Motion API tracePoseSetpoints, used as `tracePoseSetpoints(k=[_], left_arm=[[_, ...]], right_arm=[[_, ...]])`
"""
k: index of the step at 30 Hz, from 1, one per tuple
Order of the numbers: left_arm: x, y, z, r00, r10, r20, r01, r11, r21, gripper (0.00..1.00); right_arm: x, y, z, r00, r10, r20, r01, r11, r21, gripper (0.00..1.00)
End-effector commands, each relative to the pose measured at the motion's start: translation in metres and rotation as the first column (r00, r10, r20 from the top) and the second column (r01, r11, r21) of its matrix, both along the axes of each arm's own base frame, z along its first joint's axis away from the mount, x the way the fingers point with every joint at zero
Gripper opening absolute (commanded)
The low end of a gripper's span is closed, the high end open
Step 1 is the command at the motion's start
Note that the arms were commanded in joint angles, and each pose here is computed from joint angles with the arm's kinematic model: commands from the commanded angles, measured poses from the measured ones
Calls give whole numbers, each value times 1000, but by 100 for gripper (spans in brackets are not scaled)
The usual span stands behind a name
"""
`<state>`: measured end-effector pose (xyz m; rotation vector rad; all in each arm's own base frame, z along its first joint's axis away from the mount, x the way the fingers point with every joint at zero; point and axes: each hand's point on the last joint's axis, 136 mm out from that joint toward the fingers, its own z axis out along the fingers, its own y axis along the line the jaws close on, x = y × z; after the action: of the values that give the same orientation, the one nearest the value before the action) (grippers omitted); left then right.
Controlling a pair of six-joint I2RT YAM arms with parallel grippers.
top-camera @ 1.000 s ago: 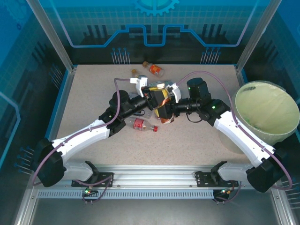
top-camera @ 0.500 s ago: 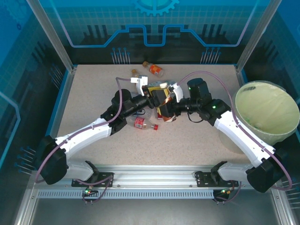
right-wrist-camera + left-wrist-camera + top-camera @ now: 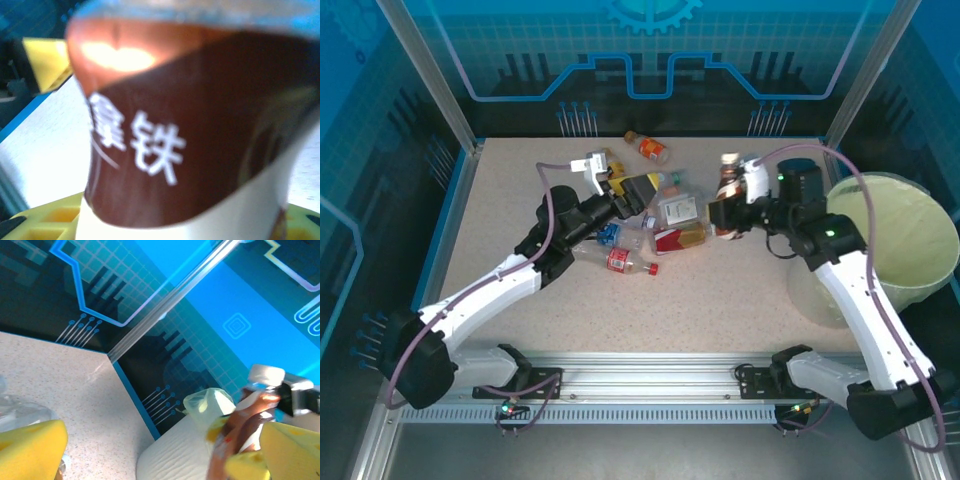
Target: Put the plastic bottles in the bin
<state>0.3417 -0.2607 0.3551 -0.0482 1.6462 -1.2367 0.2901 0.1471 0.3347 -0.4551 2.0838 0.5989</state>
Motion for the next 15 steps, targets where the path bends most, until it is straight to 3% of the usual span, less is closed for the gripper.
tracePoseSetpoints(k=[1,8,14,15], left_arm=[[6,19,-22,993,87,-74,-85,996,27,99],[14,38,-62,958,175,-227,-165,984,62,99],[17,49,-93,911,207,-356,-196,978,69,99],[17,51,-97,904,213,-372,-201,977,70,99]], right_arm=[[-6,-43,28,988,-134,80,140,988,-64,36],[-14,-130,60,866,-468,178,489,867,-99,36],[-24,-195,62,687,-698,199,725,673,-142,37],[-27,-210,60,640,-744,194,769,619,-162,37]])
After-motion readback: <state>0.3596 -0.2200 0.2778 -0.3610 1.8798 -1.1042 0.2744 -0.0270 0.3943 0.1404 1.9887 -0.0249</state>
